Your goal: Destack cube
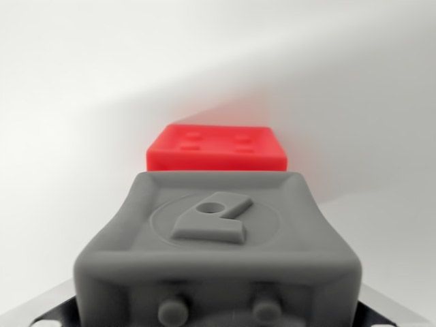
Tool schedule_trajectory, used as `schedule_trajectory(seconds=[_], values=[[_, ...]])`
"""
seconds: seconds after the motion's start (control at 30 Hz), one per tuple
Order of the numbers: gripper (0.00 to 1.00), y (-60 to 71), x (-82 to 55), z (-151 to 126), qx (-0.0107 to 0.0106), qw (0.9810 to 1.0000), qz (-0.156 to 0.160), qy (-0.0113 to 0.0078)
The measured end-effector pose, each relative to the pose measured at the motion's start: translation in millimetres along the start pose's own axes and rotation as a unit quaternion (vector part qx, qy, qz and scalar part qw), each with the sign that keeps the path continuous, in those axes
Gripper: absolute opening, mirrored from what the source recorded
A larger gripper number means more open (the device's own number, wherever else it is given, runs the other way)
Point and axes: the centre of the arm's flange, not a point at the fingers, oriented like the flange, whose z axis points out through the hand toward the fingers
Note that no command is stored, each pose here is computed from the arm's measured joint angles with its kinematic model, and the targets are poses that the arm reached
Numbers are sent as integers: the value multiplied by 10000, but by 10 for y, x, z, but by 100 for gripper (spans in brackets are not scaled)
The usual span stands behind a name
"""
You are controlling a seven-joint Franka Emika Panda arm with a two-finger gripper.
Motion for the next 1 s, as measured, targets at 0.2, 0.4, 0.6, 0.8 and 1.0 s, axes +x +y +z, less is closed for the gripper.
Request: schedule_trajectory(seconds=[0.2,0.4,0.6,0.8,1.0], values=[[0,1,2,-96,1,10000,-5,1],[0,-3,2,-219,7,10000,-4,2],[0,-4,4,-351,11,10000,-6,6],[0,-4,5,-490,15,10000,-5,10],[0,-3,-3,-642,17,10000,-10,7]])
